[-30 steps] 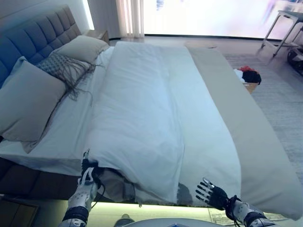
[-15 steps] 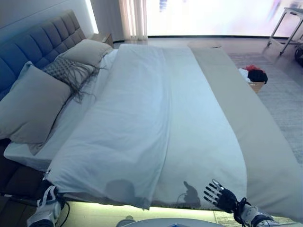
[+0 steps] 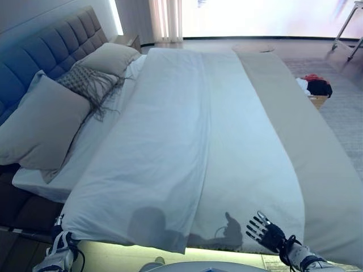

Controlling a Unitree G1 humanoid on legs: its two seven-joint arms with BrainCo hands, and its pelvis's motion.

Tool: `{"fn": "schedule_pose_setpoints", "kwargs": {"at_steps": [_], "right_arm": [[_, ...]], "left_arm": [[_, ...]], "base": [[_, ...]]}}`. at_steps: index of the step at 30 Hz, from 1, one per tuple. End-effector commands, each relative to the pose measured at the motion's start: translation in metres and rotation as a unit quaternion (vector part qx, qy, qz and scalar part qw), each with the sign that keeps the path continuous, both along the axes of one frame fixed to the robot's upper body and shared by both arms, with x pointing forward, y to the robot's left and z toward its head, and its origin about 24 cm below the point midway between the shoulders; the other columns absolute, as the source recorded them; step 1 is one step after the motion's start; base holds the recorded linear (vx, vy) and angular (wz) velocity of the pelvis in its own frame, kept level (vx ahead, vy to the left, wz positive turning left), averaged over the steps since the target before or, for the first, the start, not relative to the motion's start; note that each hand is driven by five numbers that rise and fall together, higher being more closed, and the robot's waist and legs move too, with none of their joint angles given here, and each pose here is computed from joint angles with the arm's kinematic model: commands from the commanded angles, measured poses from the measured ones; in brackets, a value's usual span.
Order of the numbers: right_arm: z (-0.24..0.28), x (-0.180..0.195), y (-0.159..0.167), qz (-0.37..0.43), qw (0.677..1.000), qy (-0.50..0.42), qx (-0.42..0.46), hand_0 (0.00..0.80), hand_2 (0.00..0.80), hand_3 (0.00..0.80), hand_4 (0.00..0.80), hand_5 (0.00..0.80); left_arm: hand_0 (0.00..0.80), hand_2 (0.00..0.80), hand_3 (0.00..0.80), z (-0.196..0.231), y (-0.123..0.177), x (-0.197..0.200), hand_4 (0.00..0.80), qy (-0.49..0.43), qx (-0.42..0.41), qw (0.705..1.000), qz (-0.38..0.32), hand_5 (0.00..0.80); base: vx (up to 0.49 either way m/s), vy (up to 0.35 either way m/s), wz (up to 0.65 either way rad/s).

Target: Make the bed neatly

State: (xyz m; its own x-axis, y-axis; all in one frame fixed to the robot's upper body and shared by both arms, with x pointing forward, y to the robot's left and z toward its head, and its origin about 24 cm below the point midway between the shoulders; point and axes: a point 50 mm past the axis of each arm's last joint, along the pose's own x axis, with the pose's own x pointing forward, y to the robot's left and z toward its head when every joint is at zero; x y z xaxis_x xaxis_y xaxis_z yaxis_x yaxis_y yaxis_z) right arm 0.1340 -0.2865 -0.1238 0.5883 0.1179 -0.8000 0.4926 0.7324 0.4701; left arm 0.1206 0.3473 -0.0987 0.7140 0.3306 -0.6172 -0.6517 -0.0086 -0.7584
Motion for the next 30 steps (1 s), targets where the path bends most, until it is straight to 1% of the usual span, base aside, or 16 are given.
{"fn": "schedule_pose_setpoints", "kwargs": {"at_steps": [1,4,7,9,12,14,17,20,22,25,30], "right_arm": [[0.013,0.04,0.009,-0.03,0.996,-0.082,0.015,0.0,0.0,0.0,0.0,0.0],[0.023,0.051,-0.001,-0.032,0.995,-0.099,0.005,0.0,0.0,0.0,0.0,0.0],[0.039,0.073,-0.011,-0.005,0.995,-0.097,-0.016,0.0,0.0,0.0,0.0,0.0],[0.041,0.072,-0.017,0.002,0.996,-0.089,-0.024,0.0,0.0,0.0,0.0,0.0],[0.035,0.054,-0.026,-0.016,0.997,-0.075,-0.024,0.0,0.0,0.0,0.0,0.0],[0.033,0.046,-0.03,-0.018,0.998,-0.059,-0.028,0.0,0.0,0.0,0.0,0.0],[0.03,0.03,-0.039,-0.028,0.998,-0.043,-0.033,0.0,0.0,0.0,0.0,0.0],[0.027,0.013,-0.046,-0.045,0.998,-0.03,-0.032,0.0,0.0,0.0,0.0,0.0],[0.024,0.009,-0.045,-0.054,0.998,-0.024,-0.031,0.0,0.0,0.0,0.0,0.0],[0.019,0.004,-0.042,-0.089,0.996,-0.015,-0.026,0.0,0.0,0.0,0.0,0.0],[0.019,0.004,-0.041,-0.078,0.997,-0.007,-0.026,0.0,0.0,0.0,0.0,0.0]], "left_arm": [[0.8,0.8,0.8,0.021,0.036,-0.01,0.8,-0.027,0.071,0.995,0.063,0.8],[0.8,0.8,0.8,0.017,0.012,0.024,0.8,-0.045,0.063,0.996,0.034,0.8],[0.8,0.8,0.8,0.019,-0.001,0.046,0.8,-0.07,0.052,0.996,0.027,0.8],[0.8,0.8,0.8,0.018,-0.008,0.053,0.8,-0.082,0.05,0.995,0.012,0.8],[0.8,0.8,0.8,0.018,-0.015,0.062,0.8,-0.083,0.057,0.995,-0.014,0.8],[0.8,0.8,0.8,0.018,-0.013,0.059,0.8,-0.078,0.059,0.995,-0.006,0.8],[0.8,0.8,0.8,0.017,-0.008,0.054,0.8,-0.073,0.064,0.995,0.007,0.8],[0.8,0.8,0.8,0.015,0.004,0.036,0.8,-0.067,0.069,0.995,0.041,0.8],[0.8,0.8,0.8,0.014,0.01,0.028,0.8,-0.056,0.069,0.994,0.062,0.8],[0.8,0.8,0.8,0.011,0.009,0.023,0.8,-0.035,0.067,0.995,0.06,0.8],[0.8,0.8,0.8,0.013,0.025,0.003,0.8,-0.013,0.07,0.994,0.083,0.8]], "base": [[-0.268,0.091,0.29],[-0.233,0.023,0.71],[-0.238,0.017,0.58],[-0.232,-0.025,0.22],[-0.206,-0.011,0.47],[-0.201,0.07,0.34],[-0.107,0.142,-0.09],[-0.058,0.28,-0.04],[-0.062,0.272,-0.15],[-0.05,0.277,-0.05],[-0.013,0.248,0.24]]}}
